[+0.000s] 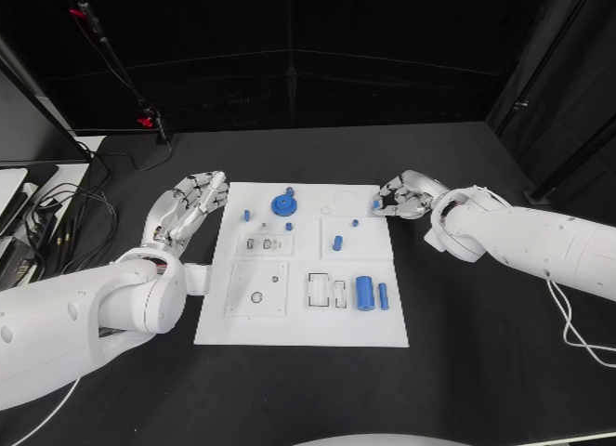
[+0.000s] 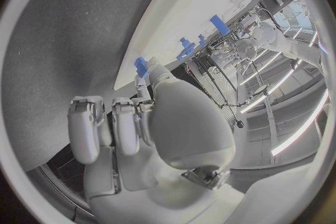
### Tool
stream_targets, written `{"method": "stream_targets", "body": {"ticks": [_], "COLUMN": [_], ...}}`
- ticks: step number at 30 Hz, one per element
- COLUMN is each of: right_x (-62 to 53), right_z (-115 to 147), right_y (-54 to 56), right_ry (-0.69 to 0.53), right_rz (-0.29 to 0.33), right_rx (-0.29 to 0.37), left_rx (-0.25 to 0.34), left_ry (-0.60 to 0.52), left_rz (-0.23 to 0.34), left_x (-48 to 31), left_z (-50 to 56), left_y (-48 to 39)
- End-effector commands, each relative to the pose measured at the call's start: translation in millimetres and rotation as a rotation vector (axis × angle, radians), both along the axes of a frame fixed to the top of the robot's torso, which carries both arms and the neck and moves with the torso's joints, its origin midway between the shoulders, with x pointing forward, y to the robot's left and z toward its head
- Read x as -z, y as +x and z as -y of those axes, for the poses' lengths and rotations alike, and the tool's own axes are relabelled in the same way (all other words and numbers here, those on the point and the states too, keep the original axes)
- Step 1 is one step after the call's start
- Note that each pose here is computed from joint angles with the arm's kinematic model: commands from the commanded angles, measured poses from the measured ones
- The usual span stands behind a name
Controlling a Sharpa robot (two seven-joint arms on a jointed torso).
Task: Assemble the parts on the task board
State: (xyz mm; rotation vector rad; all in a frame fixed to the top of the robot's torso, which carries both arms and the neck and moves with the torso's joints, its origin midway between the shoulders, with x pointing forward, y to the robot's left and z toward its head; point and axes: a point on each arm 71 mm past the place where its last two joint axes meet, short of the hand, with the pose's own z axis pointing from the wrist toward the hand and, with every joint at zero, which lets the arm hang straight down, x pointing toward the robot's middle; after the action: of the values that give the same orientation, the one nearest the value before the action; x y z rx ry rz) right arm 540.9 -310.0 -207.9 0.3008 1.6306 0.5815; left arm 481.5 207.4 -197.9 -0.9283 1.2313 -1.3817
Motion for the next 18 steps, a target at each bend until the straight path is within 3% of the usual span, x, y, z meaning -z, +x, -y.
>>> {"method": "stream_targets", "body": {"ticks": [1,18], "right_x": [-1.0,-0.7], "right_z": [-1.4,-2.7], "right_y": [0.4,0.7], "right_ry": [-0.004,-0.003], "right_rz": [0.002,0.000], "right_rx": [-0.004,-0.011], "left_rx": [0.028,0.028], "left_ry": [-0.047,-0.046], "left_rz": [0.247,0.244], "left_x": [-17.9,-17.6], "left_z": [0.4,0.8], "left_y": [-5.8,-5.4]}}
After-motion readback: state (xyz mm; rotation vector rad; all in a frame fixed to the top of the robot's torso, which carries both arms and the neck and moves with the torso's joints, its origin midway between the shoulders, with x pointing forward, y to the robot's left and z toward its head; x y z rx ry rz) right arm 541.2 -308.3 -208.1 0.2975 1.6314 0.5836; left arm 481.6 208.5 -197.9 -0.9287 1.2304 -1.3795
